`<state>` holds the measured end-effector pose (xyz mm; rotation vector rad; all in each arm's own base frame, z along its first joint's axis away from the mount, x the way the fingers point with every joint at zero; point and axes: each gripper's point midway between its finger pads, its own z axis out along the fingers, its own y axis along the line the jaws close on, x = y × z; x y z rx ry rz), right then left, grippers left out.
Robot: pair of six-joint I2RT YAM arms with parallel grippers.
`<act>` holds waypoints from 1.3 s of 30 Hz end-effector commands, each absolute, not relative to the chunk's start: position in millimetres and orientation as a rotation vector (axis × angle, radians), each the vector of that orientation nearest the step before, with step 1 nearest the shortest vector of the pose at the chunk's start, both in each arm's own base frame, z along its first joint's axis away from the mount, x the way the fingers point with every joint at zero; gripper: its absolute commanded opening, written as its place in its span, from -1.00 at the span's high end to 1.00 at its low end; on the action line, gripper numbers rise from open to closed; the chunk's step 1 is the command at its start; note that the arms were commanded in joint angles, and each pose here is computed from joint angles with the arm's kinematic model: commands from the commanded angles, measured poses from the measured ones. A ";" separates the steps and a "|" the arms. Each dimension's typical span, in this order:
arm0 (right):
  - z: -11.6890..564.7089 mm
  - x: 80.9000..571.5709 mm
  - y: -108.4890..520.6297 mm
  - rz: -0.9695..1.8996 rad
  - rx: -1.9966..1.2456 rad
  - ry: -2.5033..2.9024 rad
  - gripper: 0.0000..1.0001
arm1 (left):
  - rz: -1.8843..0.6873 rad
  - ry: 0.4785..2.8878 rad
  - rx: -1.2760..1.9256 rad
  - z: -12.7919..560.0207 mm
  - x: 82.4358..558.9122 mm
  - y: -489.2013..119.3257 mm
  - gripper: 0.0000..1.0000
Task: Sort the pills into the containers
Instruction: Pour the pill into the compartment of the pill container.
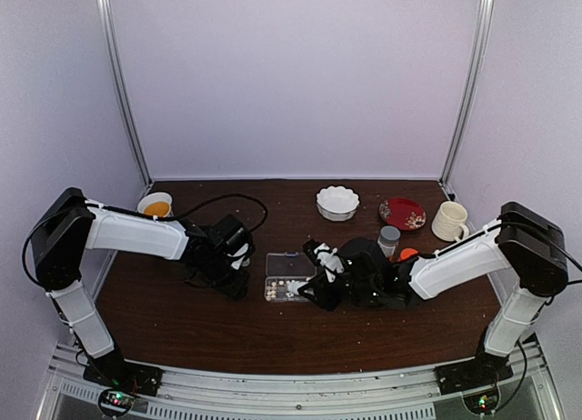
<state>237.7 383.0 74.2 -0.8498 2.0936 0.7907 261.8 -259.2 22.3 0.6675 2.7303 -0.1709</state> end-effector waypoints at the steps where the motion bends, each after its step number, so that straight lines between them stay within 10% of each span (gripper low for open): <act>1: 86.3 238.6 385.7 0.808 -0.820 2.051 1.00 | -0.164 2.718 0.672 24.4 265.8 -263.7 0.03; 39: 88.5 237.4 386.1 0.814 -0.820 2.037 1.00 | -0.155 2.721 0.682 25.9 264.9 -263.1 0.10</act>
